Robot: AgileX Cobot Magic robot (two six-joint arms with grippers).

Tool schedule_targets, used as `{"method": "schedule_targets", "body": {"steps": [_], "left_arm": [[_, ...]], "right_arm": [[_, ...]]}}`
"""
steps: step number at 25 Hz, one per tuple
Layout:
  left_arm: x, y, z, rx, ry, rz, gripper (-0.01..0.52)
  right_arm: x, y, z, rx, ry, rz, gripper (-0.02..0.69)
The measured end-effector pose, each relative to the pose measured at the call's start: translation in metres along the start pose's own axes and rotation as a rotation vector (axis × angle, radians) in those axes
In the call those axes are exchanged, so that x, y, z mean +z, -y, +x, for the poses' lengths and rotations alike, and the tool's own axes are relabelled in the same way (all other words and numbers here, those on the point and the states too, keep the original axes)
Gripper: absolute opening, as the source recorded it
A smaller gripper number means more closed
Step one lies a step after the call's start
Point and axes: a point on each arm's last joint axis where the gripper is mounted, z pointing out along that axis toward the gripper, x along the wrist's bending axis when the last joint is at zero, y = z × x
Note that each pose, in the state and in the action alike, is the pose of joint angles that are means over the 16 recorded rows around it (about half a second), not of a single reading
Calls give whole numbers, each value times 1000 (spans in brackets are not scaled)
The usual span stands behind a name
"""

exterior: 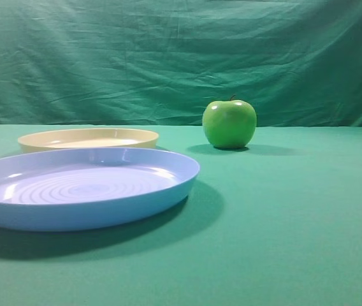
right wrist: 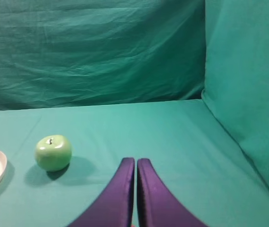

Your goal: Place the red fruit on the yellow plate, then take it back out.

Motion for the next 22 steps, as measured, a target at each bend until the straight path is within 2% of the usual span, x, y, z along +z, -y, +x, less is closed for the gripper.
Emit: {"method": "schedule_targets", "body": {"steps": [11,22], "left_arm": [[0,0,0,0,0,0,0],[0,0,0,0,0,0,0]], "right_arm": [[36,91,-7,-5,65,21,0],[44,119,-8,-4,67,101,0]]}}
